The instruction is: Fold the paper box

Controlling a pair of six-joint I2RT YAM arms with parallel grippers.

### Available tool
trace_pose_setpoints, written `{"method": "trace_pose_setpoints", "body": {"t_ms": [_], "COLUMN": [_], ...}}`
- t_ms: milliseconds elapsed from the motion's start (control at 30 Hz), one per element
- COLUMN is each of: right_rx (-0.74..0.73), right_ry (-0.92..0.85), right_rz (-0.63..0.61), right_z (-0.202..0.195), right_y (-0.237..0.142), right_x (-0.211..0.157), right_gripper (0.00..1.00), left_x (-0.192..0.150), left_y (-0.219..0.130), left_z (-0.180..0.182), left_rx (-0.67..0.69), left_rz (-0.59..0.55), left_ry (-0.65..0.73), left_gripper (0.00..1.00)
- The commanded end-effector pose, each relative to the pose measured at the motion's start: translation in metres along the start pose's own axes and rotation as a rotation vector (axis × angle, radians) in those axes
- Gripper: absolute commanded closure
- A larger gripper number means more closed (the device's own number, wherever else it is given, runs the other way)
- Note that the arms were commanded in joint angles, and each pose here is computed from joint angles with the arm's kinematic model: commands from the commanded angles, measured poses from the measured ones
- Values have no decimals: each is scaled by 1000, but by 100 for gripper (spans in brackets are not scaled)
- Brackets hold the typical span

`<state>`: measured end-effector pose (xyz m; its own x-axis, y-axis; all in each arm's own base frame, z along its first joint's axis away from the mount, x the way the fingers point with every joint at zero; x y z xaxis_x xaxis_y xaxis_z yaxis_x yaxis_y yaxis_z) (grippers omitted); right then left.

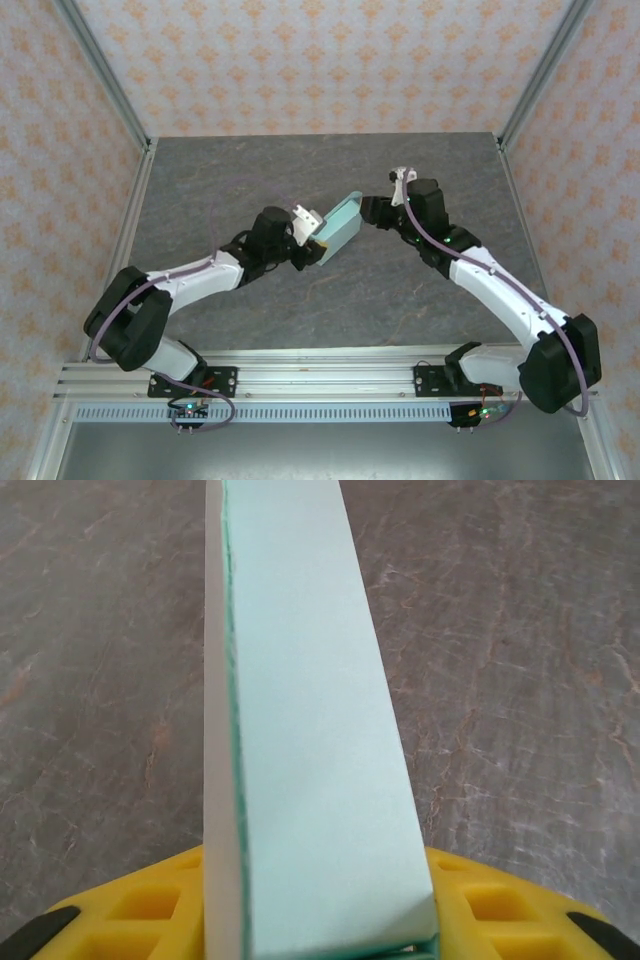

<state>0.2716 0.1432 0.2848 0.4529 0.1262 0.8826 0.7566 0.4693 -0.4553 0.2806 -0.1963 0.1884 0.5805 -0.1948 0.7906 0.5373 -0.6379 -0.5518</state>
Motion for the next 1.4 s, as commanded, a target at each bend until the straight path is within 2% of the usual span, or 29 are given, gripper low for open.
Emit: {"method": "trace_pose_setpoints", "body": {"t_ms": [0, 100, 233, 500, 767, 900, 1133, 1367], "right_rx": [21, 66, 127, 202, 378, 360, 331, 340], "right_ry": [-252, -370, -540, -740, -770, -791, -823, -814], "right_rz": [-5, -28, 30, 114, 193, 234, 292, 310], "right_z": [-6, -7, -6, -6, 0, -4, -10, -10], "right_y": [-13, -18, -7, 8, 24, 31, 42, 47], "right_x": [-4, -7, -16, -28, -36, -40, -48, -50], "right_gripper": [48, 48, 48, 50, 56, 64, 68, 82], "left_x": [18, 17, 14, 9, 6, 7, 7, 7], "left_y": [-25, -36, -45, -37, -23, -20, -19, -19], "left_z": [4, 9, 14, 17, 20, 20, 21, 21], "left_rx": [-105, -145, -193, -271, -326, -335, -335, -326], "left_rz": [65, 119, 117, 196, 223, 227, 233, 234], "left_ry": [60, 148, 266, 333, 327, 324, 319, 320], "left_gripper": [70, 70, 72, 69, 70, 70, 70, 70]}}
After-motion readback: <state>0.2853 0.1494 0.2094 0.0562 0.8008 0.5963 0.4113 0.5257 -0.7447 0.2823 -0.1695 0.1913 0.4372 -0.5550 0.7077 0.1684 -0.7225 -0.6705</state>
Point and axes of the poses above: each hand's point on the last joint's axis, 136 mm out from that joint toward the fingers, its own y axis out along the fingers, its own z axis along the line the jaws close on, x = y × z, the point moved 10 cm from there along -y, back along the fingers, and after that the axes turned 15 degrees about -y, right-handed, at the moved point
